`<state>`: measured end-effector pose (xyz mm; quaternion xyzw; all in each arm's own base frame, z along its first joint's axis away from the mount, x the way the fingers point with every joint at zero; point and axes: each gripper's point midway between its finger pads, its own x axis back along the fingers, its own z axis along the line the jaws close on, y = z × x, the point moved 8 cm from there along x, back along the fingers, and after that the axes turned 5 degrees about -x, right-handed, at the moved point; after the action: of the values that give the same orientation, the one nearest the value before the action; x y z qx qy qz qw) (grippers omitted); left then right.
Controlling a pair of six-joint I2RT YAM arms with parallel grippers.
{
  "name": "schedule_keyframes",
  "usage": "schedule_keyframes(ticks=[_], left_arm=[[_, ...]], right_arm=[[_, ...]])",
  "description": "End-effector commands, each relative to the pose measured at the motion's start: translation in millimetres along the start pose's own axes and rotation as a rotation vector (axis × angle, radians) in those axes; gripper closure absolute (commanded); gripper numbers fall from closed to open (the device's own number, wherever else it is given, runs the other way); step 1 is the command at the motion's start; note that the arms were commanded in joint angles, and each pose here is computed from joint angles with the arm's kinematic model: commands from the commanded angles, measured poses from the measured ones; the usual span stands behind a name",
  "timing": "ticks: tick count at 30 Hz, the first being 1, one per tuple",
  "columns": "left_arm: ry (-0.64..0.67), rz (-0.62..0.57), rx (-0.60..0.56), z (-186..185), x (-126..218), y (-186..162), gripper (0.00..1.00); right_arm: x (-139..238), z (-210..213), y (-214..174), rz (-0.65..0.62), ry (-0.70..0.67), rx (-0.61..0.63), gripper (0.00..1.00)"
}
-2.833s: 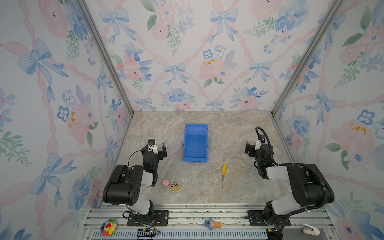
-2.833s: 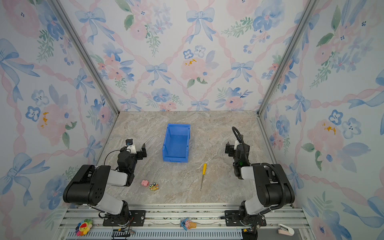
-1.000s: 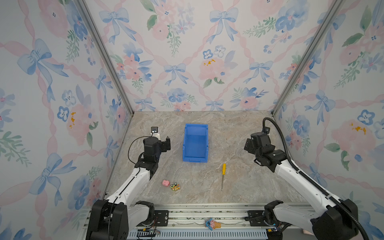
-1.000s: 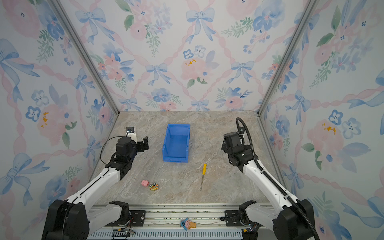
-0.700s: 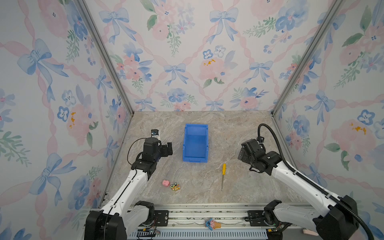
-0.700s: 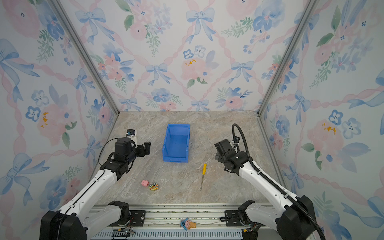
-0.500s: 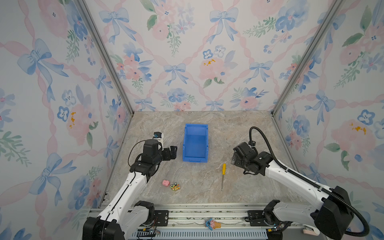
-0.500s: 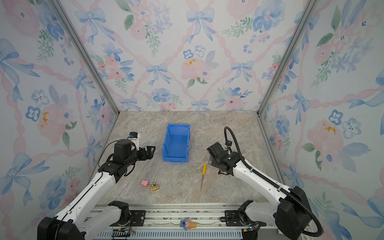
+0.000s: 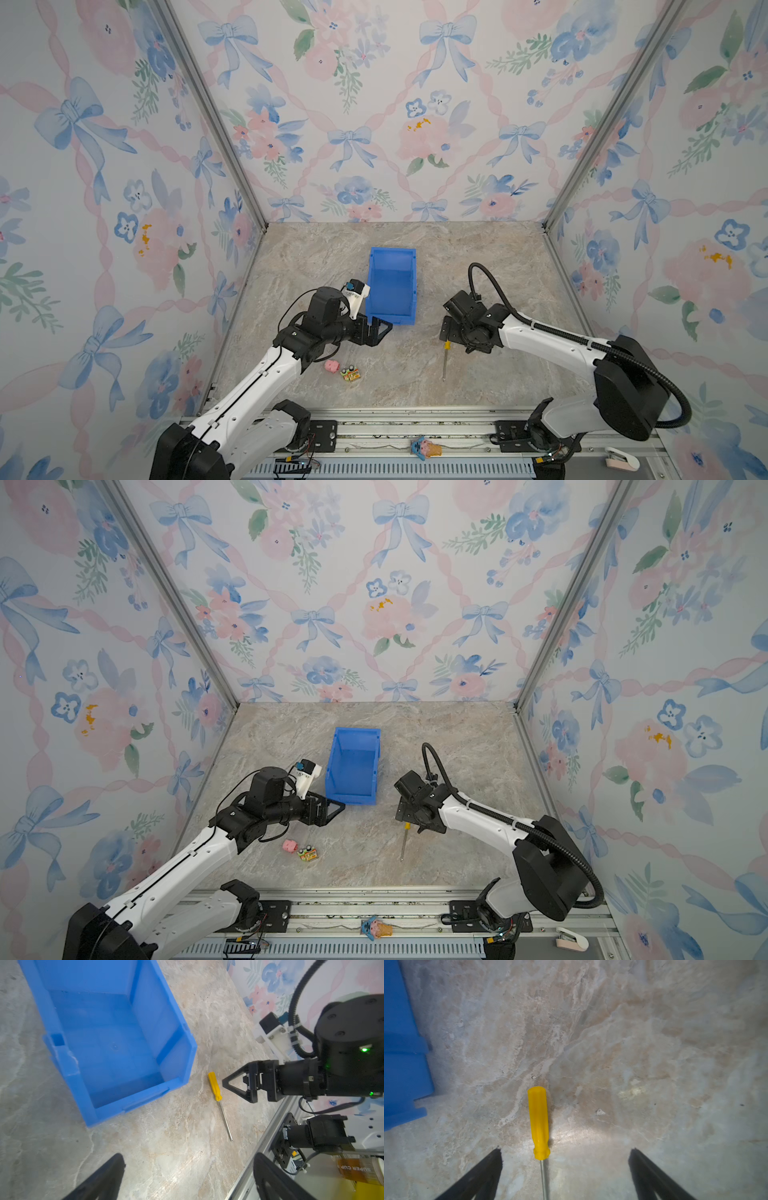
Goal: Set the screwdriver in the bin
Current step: 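Reach the right gripper toward the yellow screwdriver handle while the left arm lifts forward, then lower the right gripper and close it on the yellow screwdriver handle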
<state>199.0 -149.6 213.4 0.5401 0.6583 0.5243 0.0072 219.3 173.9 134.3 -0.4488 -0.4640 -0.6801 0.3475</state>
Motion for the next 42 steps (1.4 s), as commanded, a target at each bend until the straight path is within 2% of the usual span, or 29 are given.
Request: schedule_keyframes(ticks=[1, 15, 20, 31, 35, 41, 42], left_arm=[[-0.061, 0.041, -0.005, -10.4, -1.1, -7.9, 0.03], [-0.043, 0.063, 0.004, -12.4, -3.7, -23.1, 0.03], [-0.028, 0.063, 0.0, -11.0, -4.4, -24.1, 0.03], [0.021, 0.063, 0.012, -5.4, -6.5, -26.1, 0.03], [0.04, 0.055, 0.012, -4.0, -5.6, -25.6, 0.03], [0.067, 0.05, 0.007, -1.2, -6.1, -25.1, 0.03], [0.073, 0.047, 0.006, -1.0, -5.9, -24.5, 0.03]], right_arm=[[-9.3, 6.7, -5.3, 0.027, 0.025, 0.005, 0.08], [-33.1, 18.1, -7.7, 0.066, -0.005, 0.059, 0.32], [-38.2, 18.8, -7.9, 0.071, -0.02, 0.072, 0.49], [-47.4, 15.8, -11.4, 0.084, -0.054, 0.087, 0.77], [-46.7, 14.5, -10.8, 0.084, -0.07, 0.105, 0.88], [-35.9, 19.4, -5.3, 0.066, -0.065, 0.146, 0.96], [-24.1, 23.7, -1.3, 0.039, -0.039, 0.156, 0.97]])
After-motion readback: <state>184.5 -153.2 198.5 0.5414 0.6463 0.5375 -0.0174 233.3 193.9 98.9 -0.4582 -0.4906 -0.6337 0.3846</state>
